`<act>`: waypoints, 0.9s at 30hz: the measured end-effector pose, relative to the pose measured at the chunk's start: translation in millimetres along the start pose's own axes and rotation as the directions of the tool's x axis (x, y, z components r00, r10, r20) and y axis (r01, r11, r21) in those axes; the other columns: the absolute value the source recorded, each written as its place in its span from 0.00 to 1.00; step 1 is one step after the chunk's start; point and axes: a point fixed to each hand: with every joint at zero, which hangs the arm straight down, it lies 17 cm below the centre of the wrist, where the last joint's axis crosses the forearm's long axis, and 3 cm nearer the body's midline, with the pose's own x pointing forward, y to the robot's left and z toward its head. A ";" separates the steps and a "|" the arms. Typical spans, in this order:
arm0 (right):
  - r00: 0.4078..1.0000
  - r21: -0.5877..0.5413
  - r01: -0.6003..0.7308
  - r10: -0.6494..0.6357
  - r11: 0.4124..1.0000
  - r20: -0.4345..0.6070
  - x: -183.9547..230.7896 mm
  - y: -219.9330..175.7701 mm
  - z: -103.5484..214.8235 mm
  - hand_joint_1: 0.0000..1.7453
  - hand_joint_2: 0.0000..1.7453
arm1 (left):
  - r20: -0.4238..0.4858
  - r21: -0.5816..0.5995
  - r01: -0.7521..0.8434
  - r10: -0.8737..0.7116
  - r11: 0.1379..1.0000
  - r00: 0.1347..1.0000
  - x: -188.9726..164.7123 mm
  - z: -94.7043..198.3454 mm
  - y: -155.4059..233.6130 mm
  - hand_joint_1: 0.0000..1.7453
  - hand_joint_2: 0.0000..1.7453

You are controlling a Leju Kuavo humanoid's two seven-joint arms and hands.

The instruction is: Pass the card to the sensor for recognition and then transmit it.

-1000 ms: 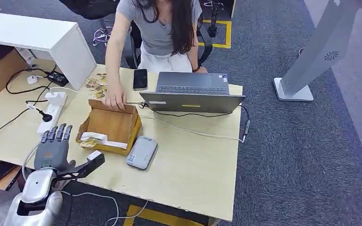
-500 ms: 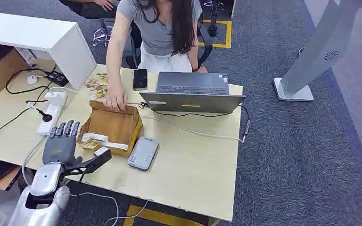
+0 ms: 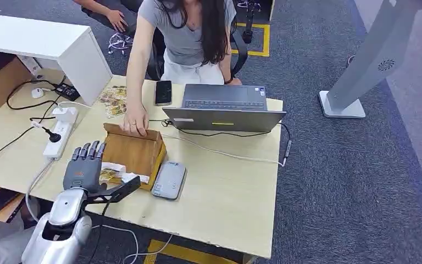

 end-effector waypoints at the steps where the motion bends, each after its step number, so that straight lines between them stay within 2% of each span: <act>1: 1.000 0.000 0.000 0.000 1.000 0.000 0.1 0.2 0.0 0.00 0.00 | 0.002 -0.002 0.000 0.000 1.000 1.000 1.1 0.0 -0.6 0.00 1.00; 12: 1.000 -0.002 -0.002 0.002 1.000 -0.004 -0.6 -0.3 -0.2 0.00 0.00 | 0.009 -0.009 -0.005 0.005 1.000 1.000 10.3 0.0 -3.5 0.00 1.00; 13: 1.000 -0.002 -0.002 0.002 1.000 -0.004 -0.7 -0.5 -0.2 0.00 0.00 | 0.009 -0.009 -0.006 0.006 1.000 1.000 10.6 0.1 -3.5 1.00 1.00; 27: 1.000 0.000 -0.003 0.003 1.000 -0.002 -1.2 0.1 -0.3 0.00 0.00 | 0.059 -0.011 -0.013 0.013 1.000 0.998 21.4 1.6 -4.4 1.00 1.00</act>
